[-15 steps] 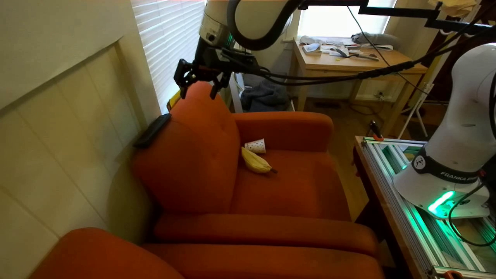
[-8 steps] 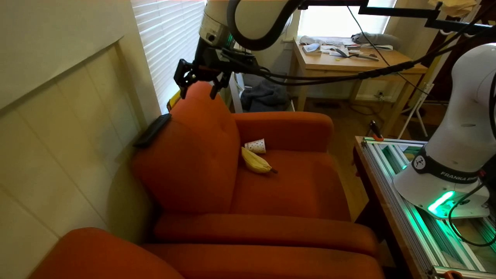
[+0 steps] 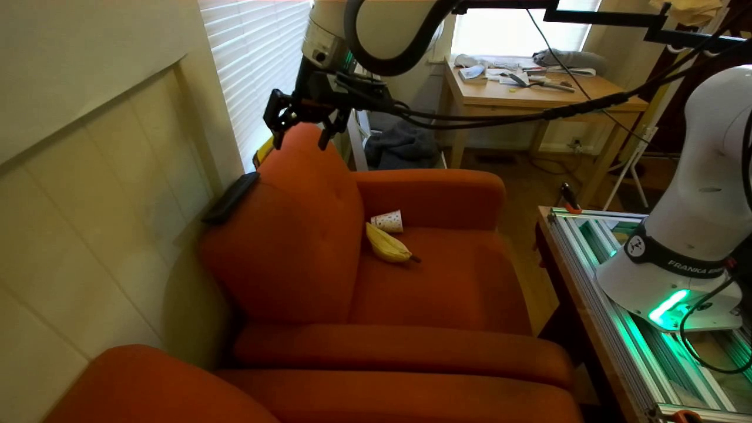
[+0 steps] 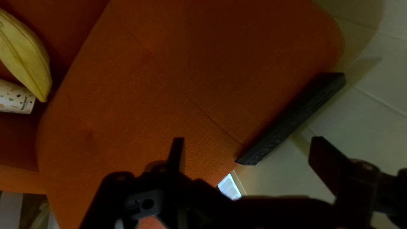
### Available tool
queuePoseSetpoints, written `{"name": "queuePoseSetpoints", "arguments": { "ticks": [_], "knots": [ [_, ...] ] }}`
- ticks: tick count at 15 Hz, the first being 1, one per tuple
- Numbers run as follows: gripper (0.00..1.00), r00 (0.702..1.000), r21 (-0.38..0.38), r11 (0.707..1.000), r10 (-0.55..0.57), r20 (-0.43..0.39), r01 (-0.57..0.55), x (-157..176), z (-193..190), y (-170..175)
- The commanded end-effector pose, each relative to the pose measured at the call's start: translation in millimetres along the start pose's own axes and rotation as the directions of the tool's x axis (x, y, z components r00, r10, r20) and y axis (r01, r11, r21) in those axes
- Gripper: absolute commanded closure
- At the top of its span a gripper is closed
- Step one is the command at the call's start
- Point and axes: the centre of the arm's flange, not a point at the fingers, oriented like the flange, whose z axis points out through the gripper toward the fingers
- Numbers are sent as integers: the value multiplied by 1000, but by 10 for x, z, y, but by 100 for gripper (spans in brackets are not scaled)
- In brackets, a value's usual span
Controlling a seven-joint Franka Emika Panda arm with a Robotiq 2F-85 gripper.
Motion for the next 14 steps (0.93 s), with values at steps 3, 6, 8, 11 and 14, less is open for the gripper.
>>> {"name": "queuePoseSetpoints", "arguments": {
  "ticks": [3, 6, 8, 11, 14],
  "knots": [
    [0, 1000, 0, 1000, 0, 0, 0, 0, 0, 0],
    [0, 1000, 0, 1000, 3, -11, -3, 39, -11, 22],
    [0, 1000, -13, 1000, 19, -16, -20, 120, -2, 56],
    [0, 1000, -24, 1000, 15, -23, -16, 225, 33, 123],
    [0, 1000, -19, 1000, -5, -17, 5, 301, 99, 119]
  ]
}}
